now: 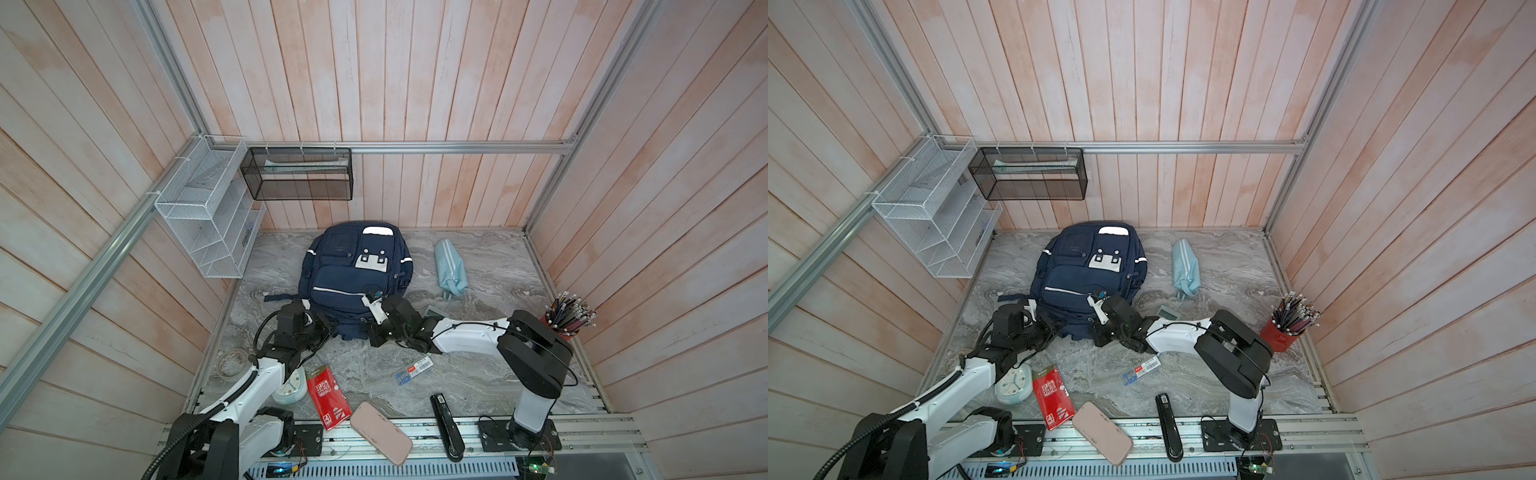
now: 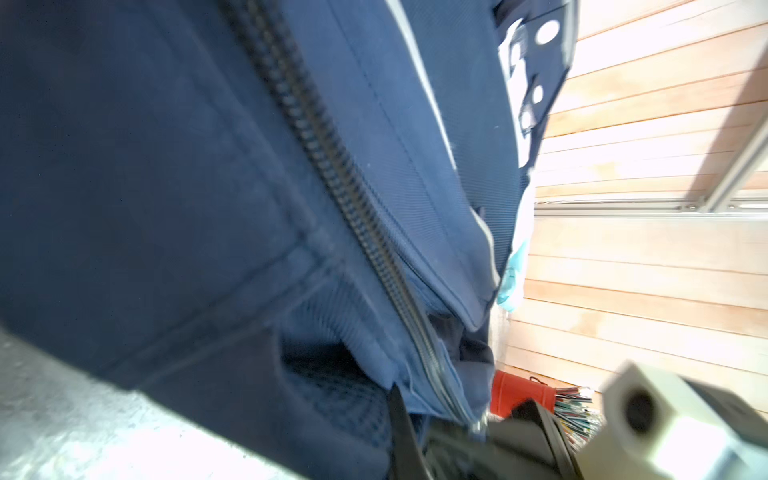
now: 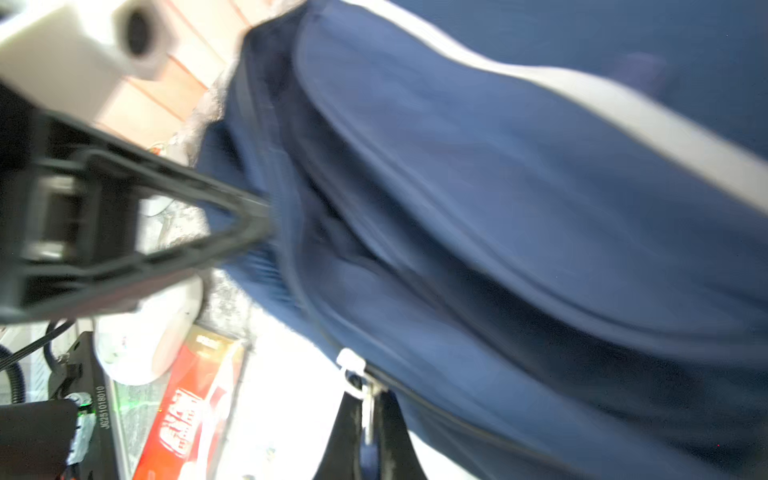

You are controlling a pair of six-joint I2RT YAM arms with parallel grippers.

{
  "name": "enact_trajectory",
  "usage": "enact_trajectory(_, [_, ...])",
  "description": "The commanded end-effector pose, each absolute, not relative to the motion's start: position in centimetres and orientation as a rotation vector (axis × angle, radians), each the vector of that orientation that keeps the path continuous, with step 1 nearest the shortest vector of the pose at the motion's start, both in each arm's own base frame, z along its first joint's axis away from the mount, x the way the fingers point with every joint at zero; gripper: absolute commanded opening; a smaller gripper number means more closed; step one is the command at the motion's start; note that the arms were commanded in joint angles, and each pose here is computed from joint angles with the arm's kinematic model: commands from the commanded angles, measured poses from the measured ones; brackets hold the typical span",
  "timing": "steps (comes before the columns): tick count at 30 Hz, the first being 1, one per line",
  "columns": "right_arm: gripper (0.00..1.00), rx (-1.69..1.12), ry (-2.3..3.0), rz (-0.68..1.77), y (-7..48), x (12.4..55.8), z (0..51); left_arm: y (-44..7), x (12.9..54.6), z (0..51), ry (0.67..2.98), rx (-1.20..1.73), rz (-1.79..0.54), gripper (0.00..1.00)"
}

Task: Pack the student bag
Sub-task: 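Grasp the backpack zipper pull with the right gripper while the left holds the bag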

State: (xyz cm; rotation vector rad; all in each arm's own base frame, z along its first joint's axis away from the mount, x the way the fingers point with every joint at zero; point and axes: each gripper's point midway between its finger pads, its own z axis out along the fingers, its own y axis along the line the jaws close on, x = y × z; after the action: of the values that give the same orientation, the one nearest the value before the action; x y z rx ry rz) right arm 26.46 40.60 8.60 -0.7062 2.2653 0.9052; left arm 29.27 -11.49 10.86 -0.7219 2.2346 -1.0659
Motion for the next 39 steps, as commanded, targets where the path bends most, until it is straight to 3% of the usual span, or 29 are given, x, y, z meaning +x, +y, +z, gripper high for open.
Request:
enact_trajectory(1, [0.00, -0.643, 2.366, 0.756, 35.2, 28.5, 6.4, -8.5, 30.3, 12.4, 2.136, -0.736, -0.953, 0.00])
enact_trajectory(8, [0.00, -0.518, 2.430, 0.556, 28.5, 34.8, 4.3, -8.7, 29.2, 12.4, 2.143, -0.734, -0.981, 0.00])
enact_trajectory(13, [0.00, -0.608, 2.377, 0.594, 29.9, 35.3, 6.0, -8.9, 28.9, 13.1, 2.124, -0.720, -1.008, 0.00])
enact_trajectory(14, [0.00, -0.649, 2.354, 0.657, 31.2, 34.4, 6.6, -9.4, 28.8, 13.4, 2.119, -0.707, -1.053, 0.02])
enact_trajectory(17, [0.00, -0.788, 2.285, 0.775, 35.1, 31.0, 8.0, -11.3, 28.7, 14.0, 2.130, -0.665, -1.140, 0.40])
enact_trajectory(20, [0.00, -0.885, 2.231, 0.857, 38.7, 28.3, 9.0, -13.3, 28.7, 14.8, 2.145, -0.620, -1.145, 0.56])
enact_trajectory(30, [0.00, -1.005, 2.115, 0.951, 44.4, 24.8, 12.1, -15.1, 30.6, 11.4, 2.213, -0.665, -1.104, 0.61])
enact_trajectory(32, [0.00, -1.035, 2.113, 0.941, 44.8, 24.2, 11.8, -15.2, 31.4, 10.8, 2.225, -0.669, -1.083, 0.59])
enact_trajectory(33, [0.00, -1.045, 2.117, 0.940, 44.8, 24.0, 11.6, -15.4, 31.8, 11.0, 2.221, -0.659, -1.086, 0.54])
enact_trajectory(37, [0.00, -1.012, 2.182, 0.839, 42.8, 24.7, 9.3, -15.4, 32.7, 11.9, 2.204, -0.629, -1.069, 0.00])
enact_trajectory(39, [0.00, -0.944, 2.239, 0.781, 40.5, 26.0, 8.1, -14.9, 32.7, 12.4, 2.208, -0.619, -1.036, 0.00])
